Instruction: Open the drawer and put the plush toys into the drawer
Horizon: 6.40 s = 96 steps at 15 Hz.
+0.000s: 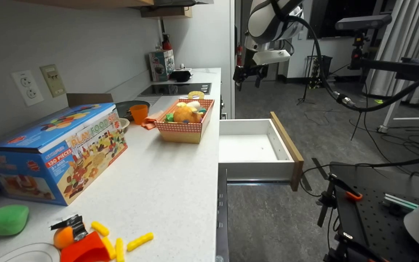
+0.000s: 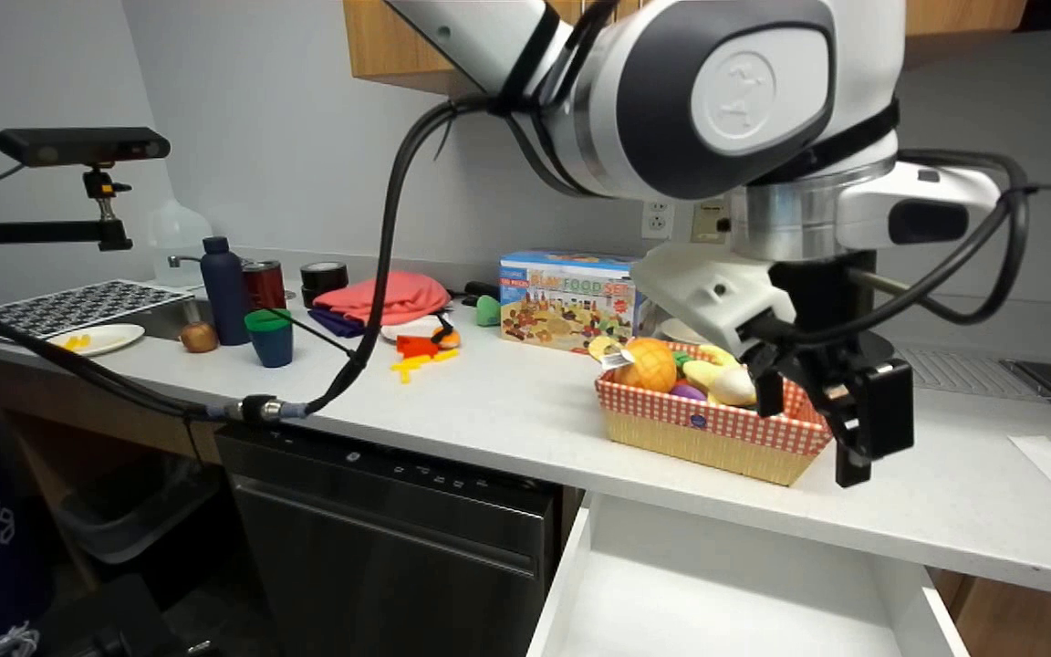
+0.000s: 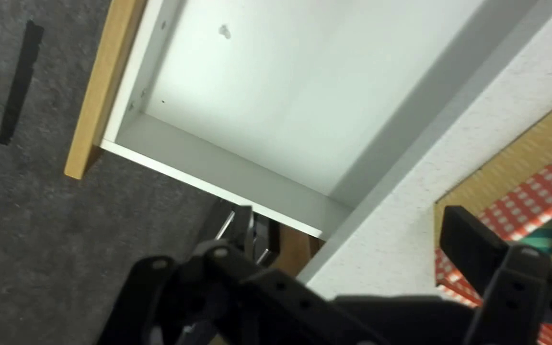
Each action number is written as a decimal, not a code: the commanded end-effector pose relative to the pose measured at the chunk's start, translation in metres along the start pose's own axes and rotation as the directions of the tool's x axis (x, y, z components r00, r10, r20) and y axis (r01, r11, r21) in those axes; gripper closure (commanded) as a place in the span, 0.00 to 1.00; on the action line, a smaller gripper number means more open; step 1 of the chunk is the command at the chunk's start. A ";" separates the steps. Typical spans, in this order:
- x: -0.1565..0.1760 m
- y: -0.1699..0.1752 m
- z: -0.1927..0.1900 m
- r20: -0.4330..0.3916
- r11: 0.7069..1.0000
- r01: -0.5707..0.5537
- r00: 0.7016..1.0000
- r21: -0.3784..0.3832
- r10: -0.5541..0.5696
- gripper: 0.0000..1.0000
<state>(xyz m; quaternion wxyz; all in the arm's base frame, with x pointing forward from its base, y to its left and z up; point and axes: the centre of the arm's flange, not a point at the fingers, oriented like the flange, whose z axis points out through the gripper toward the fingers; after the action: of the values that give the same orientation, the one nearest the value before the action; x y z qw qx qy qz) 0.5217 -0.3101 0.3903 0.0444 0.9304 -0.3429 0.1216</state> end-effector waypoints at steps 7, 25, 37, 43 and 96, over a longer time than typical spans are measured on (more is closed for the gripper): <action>0.000 -0.006 -0.005 -0.017 0.997 0.078 0.997 0.010 -0.078 0.00; 0.037 -0.183 0.003 -0.141 0.541 0.819 0.568 0.191 -0.811 0.00; 0.021 -0.240 0.049 -0.082 0.312 0.905 0.348 0.289 -0.934 0.00; 0.032 -0.249 0.053 -0.079 0.317 0.897 0.356 0.306 -0.931 0.50; 0.103 -0.163 0.033 -0.022 0.774 0.619 0.783 0.134 -0.622 0.00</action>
<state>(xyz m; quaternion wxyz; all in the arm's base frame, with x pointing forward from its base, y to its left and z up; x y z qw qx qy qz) 0.6738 -0.2552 0.3986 0.0181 0.9942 0.0038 0.1057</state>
